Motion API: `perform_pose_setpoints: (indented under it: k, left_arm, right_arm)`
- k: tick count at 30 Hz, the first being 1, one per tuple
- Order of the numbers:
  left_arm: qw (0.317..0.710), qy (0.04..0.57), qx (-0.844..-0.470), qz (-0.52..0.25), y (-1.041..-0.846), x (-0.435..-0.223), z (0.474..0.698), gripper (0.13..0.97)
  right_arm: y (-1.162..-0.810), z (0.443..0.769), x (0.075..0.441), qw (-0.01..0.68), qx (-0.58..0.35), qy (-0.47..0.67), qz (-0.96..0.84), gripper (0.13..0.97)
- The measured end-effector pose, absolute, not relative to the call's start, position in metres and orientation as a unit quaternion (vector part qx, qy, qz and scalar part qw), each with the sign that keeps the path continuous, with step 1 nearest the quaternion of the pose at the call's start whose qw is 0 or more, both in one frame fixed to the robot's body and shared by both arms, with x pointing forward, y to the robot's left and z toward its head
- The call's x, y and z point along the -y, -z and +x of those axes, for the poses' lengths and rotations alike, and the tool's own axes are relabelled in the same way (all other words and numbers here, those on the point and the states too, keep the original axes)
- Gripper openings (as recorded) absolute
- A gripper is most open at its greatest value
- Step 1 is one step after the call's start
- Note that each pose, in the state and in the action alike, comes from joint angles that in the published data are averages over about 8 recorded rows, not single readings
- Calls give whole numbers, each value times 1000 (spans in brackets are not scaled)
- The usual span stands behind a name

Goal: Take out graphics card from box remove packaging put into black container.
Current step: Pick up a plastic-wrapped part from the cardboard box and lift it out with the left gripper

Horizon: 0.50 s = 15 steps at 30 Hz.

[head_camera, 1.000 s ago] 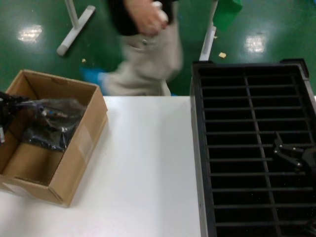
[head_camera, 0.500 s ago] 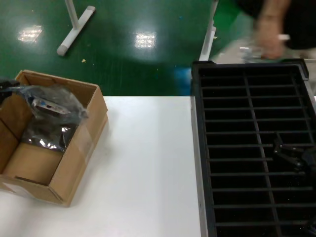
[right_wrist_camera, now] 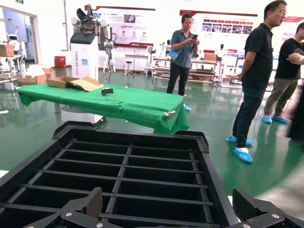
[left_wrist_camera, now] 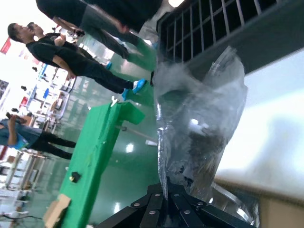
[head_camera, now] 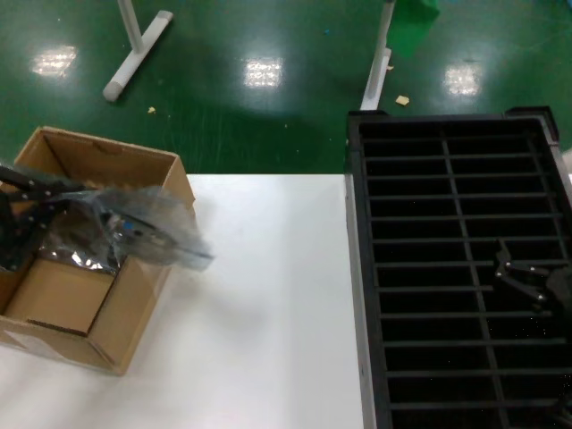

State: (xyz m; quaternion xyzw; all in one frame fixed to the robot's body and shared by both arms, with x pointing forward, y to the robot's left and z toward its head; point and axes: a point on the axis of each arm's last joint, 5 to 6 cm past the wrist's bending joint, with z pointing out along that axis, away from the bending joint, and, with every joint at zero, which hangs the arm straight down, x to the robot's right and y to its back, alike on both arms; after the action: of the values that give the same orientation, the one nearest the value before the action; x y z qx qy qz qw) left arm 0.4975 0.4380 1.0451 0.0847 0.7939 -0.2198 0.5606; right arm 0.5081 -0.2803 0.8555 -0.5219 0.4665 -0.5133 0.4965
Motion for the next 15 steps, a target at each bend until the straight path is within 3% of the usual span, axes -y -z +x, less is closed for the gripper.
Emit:
perform_pose_setpoints:
  k: [15]
  left_arm:
    - [534,314,-785,-15,-1033,-357,474,142]
  right_arm:
    - [-856,508,280,497,-467,513,-522,966]
